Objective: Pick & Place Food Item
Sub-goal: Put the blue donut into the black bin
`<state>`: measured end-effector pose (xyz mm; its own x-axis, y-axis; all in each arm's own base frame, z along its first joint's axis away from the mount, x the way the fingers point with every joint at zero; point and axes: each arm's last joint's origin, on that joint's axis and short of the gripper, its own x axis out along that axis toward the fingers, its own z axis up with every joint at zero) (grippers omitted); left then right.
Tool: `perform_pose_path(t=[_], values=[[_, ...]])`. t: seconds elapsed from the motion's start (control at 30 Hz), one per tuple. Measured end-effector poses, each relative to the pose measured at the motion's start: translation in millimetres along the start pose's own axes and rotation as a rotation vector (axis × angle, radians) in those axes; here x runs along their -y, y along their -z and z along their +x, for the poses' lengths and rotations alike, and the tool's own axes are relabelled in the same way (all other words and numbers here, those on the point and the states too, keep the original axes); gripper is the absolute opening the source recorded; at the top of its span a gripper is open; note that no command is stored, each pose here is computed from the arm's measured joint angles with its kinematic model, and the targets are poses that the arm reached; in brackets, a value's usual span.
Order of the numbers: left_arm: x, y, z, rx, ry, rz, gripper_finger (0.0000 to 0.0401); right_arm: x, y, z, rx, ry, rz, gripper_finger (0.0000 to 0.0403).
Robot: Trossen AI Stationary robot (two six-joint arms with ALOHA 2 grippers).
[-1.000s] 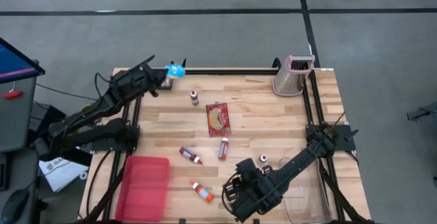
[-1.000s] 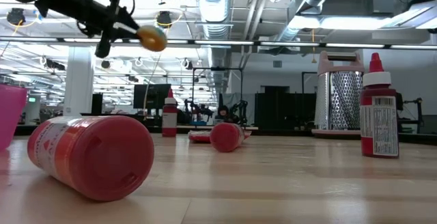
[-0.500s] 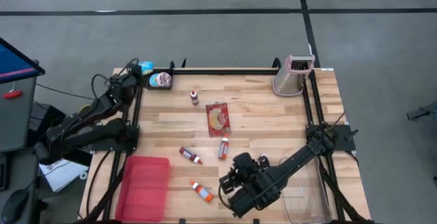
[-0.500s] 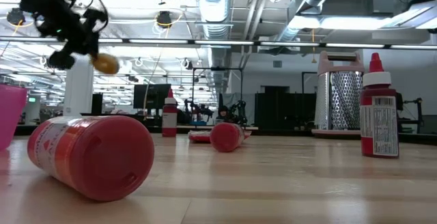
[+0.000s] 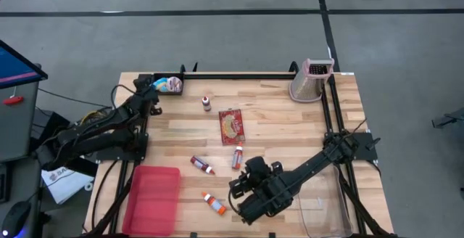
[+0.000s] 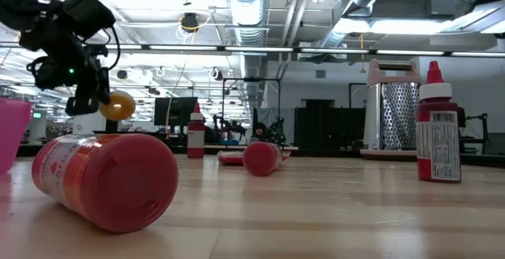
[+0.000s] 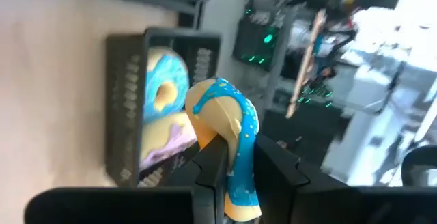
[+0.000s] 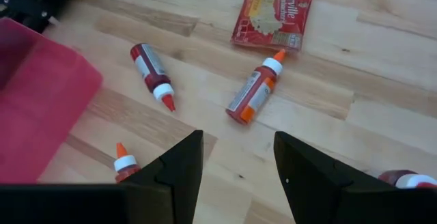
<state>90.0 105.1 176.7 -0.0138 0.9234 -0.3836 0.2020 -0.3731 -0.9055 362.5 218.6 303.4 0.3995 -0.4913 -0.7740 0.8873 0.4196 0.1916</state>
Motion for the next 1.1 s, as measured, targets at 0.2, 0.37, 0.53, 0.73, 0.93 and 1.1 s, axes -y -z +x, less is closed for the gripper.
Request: perform_pose_path(t=[0.2, 0.37, 0.53, 0.73, 0.93, 1.1], values=[[-8.1, 3.0, 8.6, 0.035, 0.038, 0.052, 0.0055, -0.8, -2.3, 1.7, 0.008, -0.002, 0.044, 0.0172], [-14.8, 10.4, 18.2, 0.036, 0.018, 0.068, 0.0056, -2.1, -4.2, 3.4, 0.008, -0.007, 0.052, 0.0172], [-20.0, 16.7, 29.4, 0.079, 0.044, 0.048, 0.0061, -3.3, -4.0, 3.4, 0.006, -0.017, 0.066, 0.0172], [-31.0, 21.4, 41.6, 0.112, 0.033, 0.051, 0.0083, -3.3, -4.2, 3.3, 0.016, -0.019, 0.074, 0.0172], [-36.8, 22.5, 46.6, 0.144, 0.035, 0.068, 0.0109, -4.5, -3.5, 2.7, 0.021, -0.033, 0.090, 0.0172], [-38.8, 19.3, 51.0, 0.182, 0.029, 0.086, 0.0135, -5.0, -3.4, 2.7, 0.020, -0.037, 0.094, 0.0172]])
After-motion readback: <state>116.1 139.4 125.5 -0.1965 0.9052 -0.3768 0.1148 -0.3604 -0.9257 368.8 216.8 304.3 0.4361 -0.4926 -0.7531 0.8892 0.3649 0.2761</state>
